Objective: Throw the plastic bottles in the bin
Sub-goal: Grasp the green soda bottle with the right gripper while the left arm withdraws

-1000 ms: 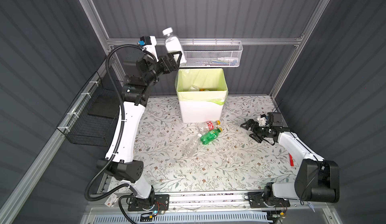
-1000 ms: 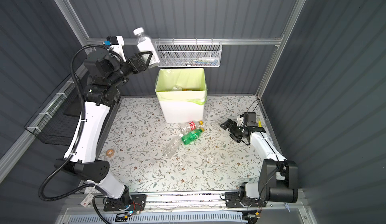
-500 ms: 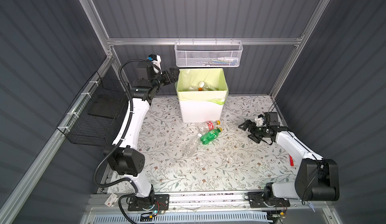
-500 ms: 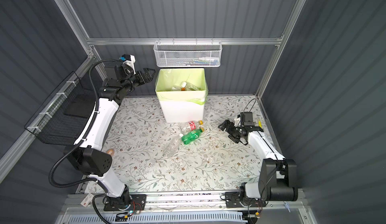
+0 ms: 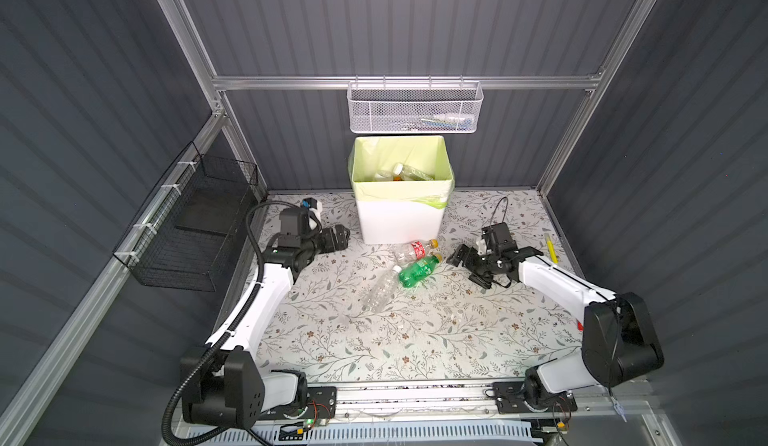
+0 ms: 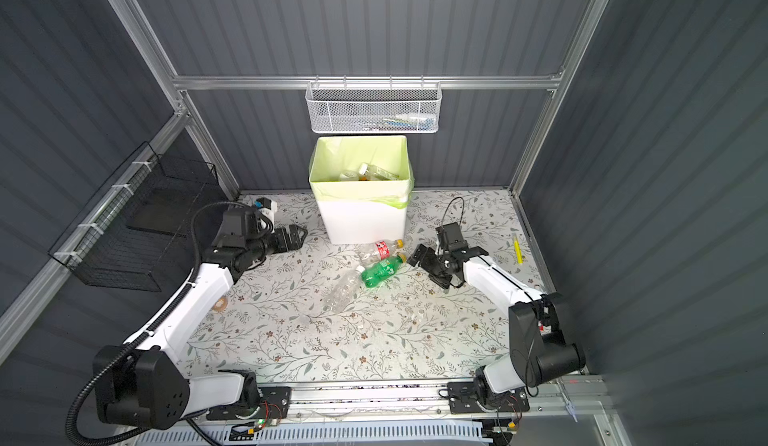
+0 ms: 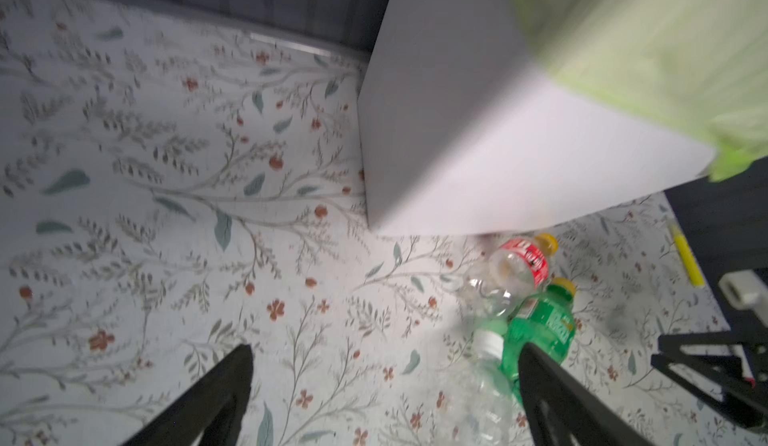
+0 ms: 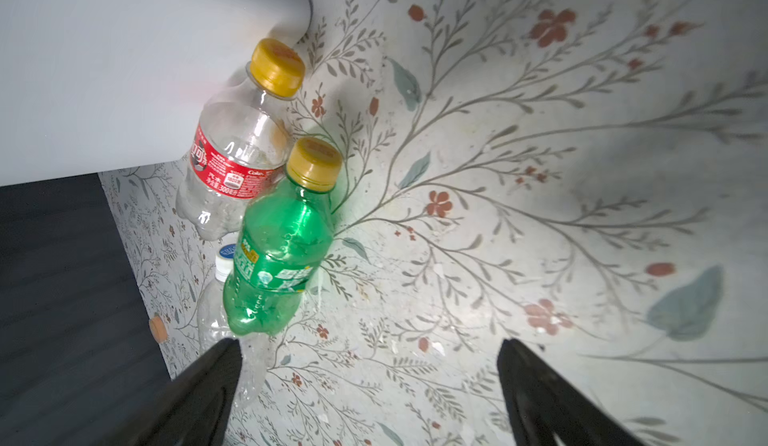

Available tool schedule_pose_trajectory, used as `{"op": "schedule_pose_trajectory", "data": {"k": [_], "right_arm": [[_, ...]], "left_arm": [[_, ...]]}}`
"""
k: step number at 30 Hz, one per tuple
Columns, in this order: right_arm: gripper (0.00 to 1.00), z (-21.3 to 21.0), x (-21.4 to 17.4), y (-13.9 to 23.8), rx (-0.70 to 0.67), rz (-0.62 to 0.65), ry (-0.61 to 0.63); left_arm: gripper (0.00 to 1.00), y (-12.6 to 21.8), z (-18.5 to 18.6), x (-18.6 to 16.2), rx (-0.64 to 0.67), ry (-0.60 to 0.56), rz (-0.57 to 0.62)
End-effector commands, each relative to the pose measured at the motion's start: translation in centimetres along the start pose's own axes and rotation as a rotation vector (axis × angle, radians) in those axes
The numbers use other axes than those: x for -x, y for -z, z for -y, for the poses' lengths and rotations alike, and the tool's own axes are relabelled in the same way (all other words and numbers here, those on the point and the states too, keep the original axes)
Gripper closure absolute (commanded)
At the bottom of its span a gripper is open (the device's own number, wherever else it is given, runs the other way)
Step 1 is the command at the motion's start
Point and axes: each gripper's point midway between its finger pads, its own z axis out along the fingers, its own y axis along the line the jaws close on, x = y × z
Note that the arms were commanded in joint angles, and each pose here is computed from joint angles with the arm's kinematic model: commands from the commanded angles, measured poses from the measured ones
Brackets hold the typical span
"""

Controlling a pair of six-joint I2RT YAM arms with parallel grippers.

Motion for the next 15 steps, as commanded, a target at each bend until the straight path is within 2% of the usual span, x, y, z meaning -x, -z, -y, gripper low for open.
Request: {"op": "schedule_pose_trajectory", "data": {"k": [1, 8, 12, 15], "right_arm": [[0.04, -2.2, 0.8, -1.2, -0.02, 0.045, -0.07], [0.05, -5.2, -1.6, -5.0, -0.052, -0.013, -0.072], [0.05, -6.0, -2.4, -6.3, -0.072, -0.02, -0.084], [0.07, -6.2, -2.8, -7.2, -0.106, -0.021, -0.079]], "left_arm": [[0.01, 1.7, 0.2, 0.2, -0.007, -0.007, 0.075], [0.01, 2.1, -1.8, -1.2, 0.083, -0.026, 0.1], [0.01, 1.8, -3.3, -1.7, 0.158, 0.019, 0.103], [0.01, 2.5, -5.3, -1.4, 0.266, 0.084, 0.157]]}}
